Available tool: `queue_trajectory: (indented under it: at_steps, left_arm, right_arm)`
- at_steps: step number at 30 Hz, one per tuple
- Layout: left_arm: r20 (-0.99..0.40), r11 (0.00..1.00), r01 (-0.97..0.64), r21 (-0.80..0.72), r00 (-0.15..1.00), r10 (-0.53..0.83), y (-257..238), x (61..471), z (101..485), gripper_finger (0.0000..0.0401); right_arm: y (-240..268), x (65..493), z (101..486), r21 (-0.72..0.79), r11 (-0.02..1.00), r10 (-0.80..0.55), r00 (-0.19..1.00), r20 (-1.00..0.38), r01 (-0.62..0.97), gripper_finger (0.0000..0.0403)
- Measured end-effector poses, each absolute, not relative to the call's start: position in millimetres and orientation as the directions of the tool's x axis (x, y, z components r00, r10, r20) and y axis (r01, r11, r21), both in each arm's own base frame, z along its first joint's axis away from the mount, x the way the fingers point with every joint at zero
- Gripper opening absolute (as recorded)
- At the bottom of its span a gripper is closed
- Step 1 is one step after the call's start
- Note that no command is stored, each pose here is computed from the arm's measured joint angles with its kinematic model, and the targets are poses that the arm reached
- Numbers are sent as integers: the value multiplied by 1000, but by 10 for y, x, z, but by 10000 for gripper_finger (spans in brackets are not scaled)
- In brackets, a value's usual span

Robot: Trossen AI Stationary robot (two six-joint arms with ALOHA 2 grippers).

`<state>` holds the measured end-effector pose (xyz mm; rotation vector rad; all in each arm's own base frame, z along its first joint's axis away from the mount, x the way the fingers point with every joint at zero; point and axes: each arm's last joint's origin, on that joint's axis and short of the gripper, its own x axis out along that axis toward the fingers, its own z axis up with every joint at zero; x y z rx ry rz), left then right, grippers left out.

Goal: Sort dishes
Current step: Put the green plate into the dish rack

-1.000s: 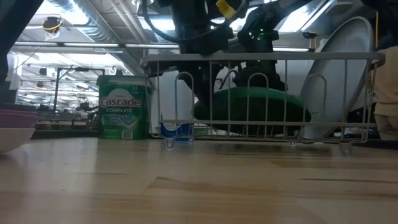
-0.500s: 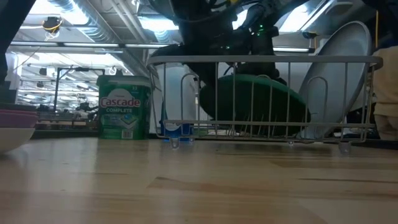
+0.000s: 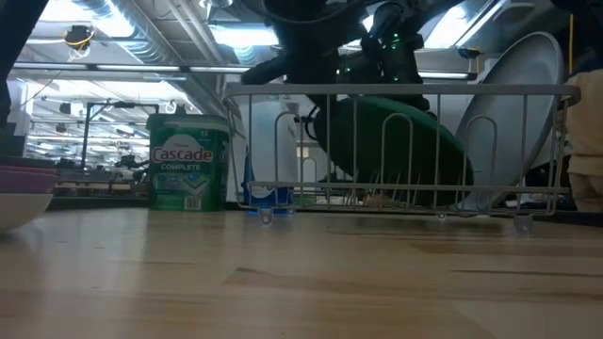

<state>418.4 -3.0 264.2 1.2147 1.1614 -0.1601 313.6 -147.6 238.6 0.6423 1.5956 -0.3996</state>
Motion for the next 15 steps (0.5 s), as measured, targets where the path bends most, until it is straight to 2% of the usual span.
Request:
queue_trajectory:
  at_steps: [15]
  left_arm:
    - [-595,392,448,803,564,573,120,4296,2843,3]
  right_arm:
    - [-1525,3213,2879,85,805,79,36,-996,587,147]
